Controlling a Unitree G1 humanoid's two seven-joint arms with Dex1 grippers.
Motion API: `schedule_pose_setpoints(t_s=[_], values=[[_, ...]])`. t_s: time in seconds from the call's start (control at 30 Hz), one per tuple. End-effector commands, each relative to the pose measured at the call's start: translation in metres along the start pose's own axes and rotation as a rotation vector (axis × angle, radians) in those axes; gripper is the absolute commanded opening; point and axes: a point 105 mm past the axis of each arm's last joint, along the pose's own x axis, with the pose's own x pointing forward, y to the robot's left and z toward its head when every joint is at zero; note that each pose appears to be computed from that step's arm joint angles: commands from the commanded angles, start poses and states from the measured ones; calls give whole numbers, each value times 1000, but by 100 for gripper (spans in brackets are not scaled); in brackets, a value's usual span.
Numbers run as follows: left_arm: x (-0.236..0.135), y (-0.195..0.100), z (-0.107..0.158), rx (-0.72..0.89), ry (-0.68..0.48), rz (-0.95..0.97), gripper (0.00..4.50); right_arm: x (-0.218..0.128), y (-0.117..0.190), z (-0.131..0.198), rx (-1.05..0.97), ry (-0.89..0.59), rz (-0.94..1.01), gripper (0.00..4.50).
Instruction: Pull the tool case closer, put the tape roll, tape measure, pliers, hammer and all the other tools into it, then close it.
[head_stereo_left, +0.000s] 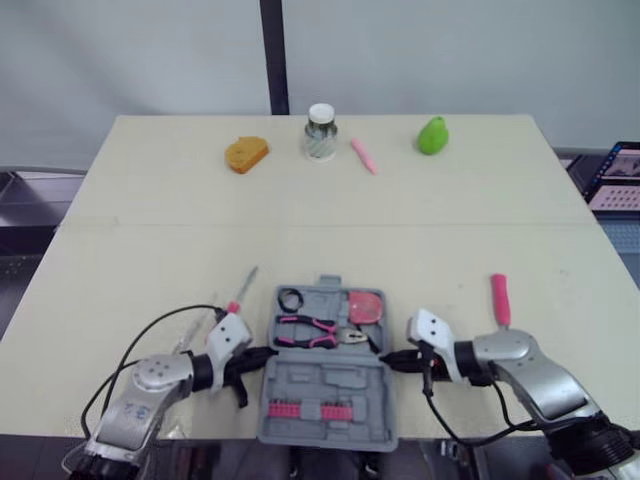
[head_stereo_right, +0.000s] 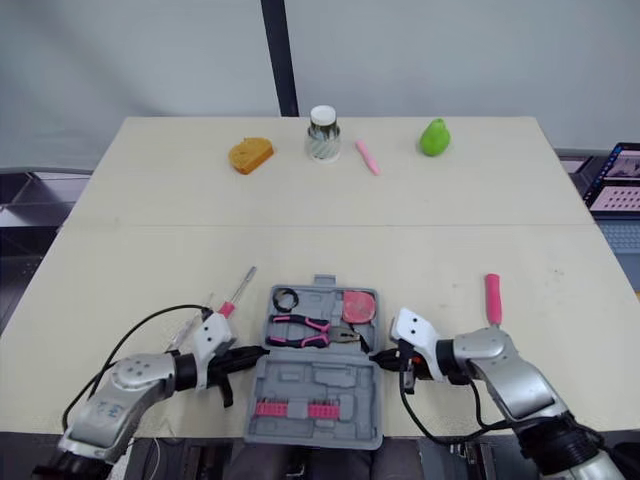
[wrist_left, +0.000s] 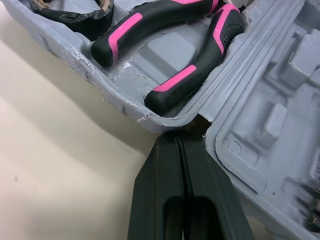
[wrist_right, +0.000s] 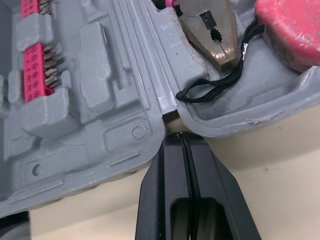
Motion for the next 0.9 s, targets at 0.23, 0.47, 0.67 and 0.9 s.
schedule_pose_setpoints(t_s=[0.23, 0.47, 0.67, 0.9], values=[[15, 3, 12, 35, -34, -23, 5, -1, -12, 16, -48, -57, -46, 0], [15, 5, 13, 41, -39, -19, 5, 0, -18, 18, -60, -64, -66, 0], [16, 6, 14, 42, -46, -11, 5, 0, -22, 20, -70, -68, -80, 0], [18, 11, 18, 52, -64, 14, 5, -1, -27, 24, -79, -79, -97, 0]])
